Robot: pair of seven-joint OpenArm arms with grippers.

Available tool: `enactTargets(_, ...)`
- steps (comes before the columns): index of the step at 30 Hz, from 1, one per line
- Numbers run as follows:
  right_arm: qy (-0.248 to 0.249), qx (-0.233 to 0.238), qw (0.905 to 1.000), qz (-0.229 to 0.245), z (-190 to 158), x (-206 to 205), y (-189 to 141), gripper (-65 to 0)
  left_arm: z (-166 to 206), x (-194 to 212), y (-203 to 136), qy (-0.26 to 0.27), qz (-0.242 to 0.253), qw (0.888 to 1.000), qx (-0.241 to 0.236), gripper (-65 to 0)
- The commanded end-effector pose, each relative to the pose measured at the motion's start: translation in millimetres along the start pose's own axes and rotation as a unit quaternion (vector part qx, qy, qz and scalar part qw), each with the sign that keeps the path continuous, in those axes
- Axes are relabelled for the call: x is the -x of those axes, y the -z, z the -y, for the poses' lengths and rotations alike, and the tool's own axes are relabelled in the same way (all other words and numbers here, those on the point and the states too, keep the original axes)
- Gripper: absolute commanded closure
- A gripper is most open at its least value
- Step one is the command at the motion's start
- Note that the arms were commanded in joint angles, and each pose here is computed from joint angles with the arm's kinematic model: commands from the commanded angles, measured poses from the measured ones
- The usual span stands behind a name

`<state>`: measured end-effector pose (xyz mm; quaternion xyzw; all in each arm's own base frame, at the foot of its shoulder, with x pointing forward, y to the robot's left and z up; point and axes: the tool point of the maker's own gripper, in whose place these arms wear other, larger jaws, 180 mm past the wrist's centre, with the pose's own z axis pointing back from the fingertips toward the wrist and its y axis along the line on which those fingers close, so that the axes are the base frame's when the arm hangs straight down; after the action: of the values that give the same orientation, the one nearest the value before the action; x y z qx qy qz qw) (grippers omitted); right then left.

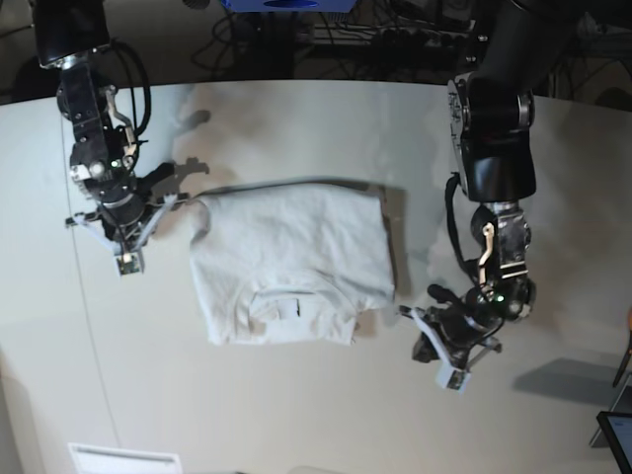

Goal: Fold the T-shirt properly
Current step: 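Lift both grippers away from the folded shirt, then lower both grippers onto the folded shirt's collar edge and grasp it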

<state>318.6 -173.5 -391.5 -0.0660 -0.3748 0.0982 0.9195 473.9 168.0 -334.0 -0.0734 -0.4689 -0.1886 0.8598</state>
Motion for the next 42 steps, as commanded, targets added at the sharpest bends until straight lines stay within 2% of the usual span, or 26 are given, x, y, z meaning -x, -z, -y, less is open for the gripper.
enactTargets(1, 0.007, 0.011, 0.9995, 0.028, 10, -18, -3, -0.9, -8, -21, -10, 0.005, 0.035, 0.999, -0.007, 0.0)
enactTargets(5, 0.021, 0.030, 0.9980, 0.051, 30, -32, -4, -0.9, -10, 2, -35, 0.007, 0.024, 0.999, -0.026, 0.0)
enactTargets(10, 0.020, 0.024, 0.9943, 0.102, 24, -57, -15, -0.9, 11, 10, -64, 0.038, 0.043, 0.998, -0.022, 0.0)
enactTargets(17, -0.009, -0.040, 0.9907, 0.130, -11, -77, -22, -0.9, 52, 3, -90, 0.055, 0.082, 0.995, -0.015, 0.0)
enactTargets(21, -0.011, -0.061, 0.9878, 0.143, -26, -84, -27, -0.9, 67, -7, -98, 0.054, 0.104, 0.993, -0.012, 0.0)
enactTargets(29, -0.027, -0.076, 0.9803, 0.180, -36, -101, -50, -0.9, 90, -8, -95, 0.037, 0.114, 0.993, 0.006, 0.0)
enactTargets(32, -0.039, -0.095, 0.9789, 0.177, -52, -98, -51, -0.9, 108, -12, -90, 0.035, 0.119, 0.992, 0.027, 0.0)
enactTargets(37, -0.049, -0.117, 0.9773, 0.170, -71, -90, -52, -0.9, 153, -14, -81, 0.064, 0.114, 0.988, 0.081, 0.0)
enactTargets(42, -0.040, -0.135, 0.9773, 0.159, -87, -80, -53, -0.9, 169, 2, -81, 0.063, 0.098, 0.988, 0.100, 0.0)
